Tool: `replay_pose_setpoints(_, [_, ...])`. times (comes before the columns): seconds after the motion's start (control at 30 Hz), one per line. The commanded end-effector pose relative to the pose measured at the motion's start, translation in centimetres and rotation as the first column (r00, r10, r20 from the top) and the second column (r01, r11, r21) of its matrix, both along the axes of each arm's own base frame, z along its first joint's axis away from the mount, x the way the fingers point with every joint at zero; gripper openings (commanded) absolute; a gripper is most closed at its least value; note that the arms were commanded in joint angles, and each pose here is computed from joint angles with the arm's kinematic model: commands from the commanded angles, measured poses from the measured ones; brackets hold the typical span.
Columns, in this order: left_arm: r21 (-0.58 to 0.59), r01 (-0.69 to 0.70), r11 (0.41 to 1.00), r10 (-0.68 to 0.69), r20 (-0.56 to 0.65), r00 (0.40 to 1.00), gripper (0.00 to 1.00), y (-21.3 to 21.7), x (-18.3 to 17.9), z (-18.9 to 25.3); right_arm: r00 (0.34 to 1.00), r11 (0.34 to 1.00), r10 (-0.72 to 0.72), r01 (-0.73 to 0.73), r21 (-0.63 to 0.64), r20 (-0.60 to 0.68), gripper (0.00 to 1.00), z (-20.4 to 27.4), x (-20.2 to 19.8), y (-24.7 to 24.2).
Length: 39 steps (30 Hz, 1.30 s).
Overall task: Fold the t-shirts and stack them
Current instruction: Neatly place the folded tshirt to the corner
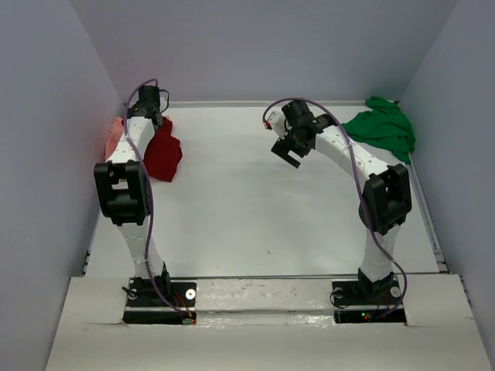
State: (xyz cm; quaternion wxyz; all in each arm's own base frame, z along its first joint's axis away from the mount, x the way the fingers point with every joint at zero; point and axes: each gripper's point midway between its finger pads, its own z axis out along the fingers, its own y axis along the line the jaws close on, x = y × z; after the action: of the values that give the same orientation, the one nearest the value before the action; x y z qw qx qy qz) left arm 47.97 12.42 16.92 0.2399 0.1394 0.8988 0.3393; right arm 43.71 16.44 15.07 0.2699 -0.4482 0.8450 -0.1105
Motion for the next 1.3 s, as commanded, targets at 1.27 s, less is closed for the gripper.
replay_pose_setpoints(1.27, [0.208,0.094,0.974,-0.112,0.073,0.991,0.0,-5.0,4.7,7.7,0.999,1.0,-0.027,0.027,0.008,0.043,1.0,1.1,0.6,-1.2])
